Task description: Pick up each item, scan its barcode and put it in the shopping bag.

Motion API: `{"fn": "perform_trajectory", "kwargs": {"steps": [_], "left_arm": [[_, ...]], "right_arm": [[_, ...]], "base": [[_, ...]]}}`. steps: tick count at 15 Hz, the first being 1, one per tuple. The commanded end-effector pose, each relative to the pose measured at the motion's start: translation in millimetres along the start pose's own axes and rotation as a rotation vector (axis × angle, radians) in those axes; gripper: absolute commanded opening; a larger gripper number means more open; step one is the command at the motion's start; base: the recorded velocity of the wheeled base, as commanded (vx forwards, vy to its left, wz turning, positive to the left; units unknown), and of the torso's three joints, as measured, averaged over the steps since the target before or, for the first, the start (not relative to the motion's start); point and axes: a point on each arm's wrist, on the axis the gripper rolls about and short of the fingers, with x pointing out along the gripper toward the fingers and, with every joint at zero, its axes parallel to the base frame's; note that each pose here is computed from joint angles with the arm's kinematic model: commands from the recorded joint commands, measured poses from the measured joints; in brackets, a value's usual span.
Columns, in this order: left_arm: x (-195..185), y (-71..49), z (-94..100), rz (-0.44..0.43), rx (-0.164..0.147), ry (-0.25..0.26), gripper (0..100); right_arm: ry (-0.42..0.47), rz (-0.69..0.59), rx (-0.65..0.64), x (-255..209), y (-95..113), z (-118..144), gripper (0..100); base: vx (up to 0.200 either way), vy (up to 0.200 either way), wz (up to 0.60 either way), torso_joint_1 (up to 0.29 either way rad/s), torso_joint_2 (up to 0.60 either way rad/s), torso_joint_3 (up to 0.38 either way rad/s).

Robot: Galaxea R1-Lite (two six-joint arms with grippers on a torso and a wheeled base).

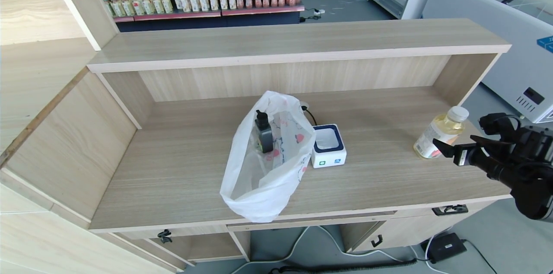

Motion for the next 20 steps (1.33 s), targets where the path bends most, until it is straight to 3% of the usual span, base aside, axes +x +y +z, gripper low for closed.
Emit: {"fn": "perform_trajectory", "kwargs": {"steps": [1,11,20], "left_arm": [[0.0,0.0,0.0,0.001,0.0,-0.001,100],[0.0,0.0,0.0,0.001,0.0,-0.001,100],[0.0,0.0,0.0,0.001,0.0,-0.001,100]], "right_arm": [[0.005,0.018,-0.01,7.4,4.9,-4.9,100],[-0.036,0.061,-0.063,37.9,19.6,-19.1,100],[-0.097,0.095,-0.055,65.9,32.0,-13.6,100]], "base": [[0.0,0.0,0.0,0.0,0.0,0.0],[0.0,0.0,0.0,0.0,0.0,0.0],[0.0,0.0,0.0,0.0,0.0,0.0]]}}
